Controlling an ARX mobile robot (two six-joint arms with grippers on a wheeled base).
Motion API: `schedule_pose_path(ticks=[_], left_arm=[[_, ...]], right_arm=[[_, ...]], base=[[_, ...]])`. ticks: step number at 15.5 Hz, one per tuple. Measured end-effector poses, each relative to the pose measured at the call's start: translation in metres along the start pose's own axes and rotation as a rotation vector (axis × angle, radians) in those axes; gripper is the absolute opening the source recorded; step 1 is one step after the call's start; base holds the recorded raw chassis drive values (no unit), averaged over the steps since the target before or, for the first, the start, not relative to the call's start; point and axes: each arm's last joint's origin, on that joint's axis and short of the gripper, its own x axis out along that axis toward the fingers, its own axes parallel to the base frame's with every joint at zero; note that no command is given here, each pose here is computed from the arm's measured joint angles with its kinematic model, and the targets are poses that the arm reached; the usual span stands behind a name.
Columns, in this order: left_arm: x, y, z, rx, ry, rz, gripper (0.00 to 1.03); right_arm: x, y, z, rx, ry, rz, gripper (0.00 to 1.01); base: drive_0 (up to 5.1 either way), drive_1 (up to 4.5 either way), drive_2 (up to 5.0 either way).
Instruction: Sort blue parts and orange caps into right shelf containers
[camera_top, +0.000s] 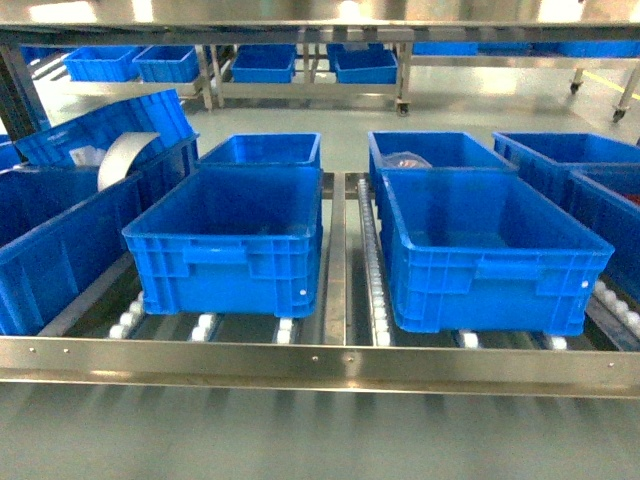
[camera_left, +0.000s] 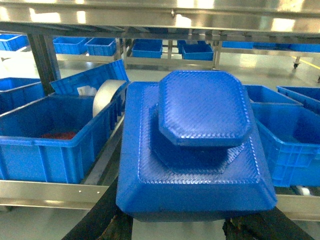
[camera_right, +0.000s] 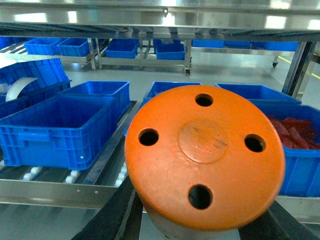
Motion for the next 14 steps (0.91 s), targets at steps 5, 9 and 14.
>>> schedule_pose_path(ticks=[5, 9, 14], left_arm=[[0.0, 0.0, 0.0, 0.0, 0.0, 0.0, 0.41], [0.0, 0.0, 0.0, 0.0, 0.0, 0.0, 0.4], [0.0, 0.0, -0.0001, 0.0, 0.001, 0.0, 0.41]], right_arm=[[0.0, 0.0, 0.0, -0.001, 0.0, 0.0, 0.44], [0.0, 0.0, 0.0001, 0.002, -0.001, 0.0, 0.44], [0.0, 0.0, 0.0, 0.003, 0.0, 0.0, 0.44]], base=[[0.0, 0.0, 0.0], [0.0, 0.0, 0.0], [0.0, 0.0, 0.0]])
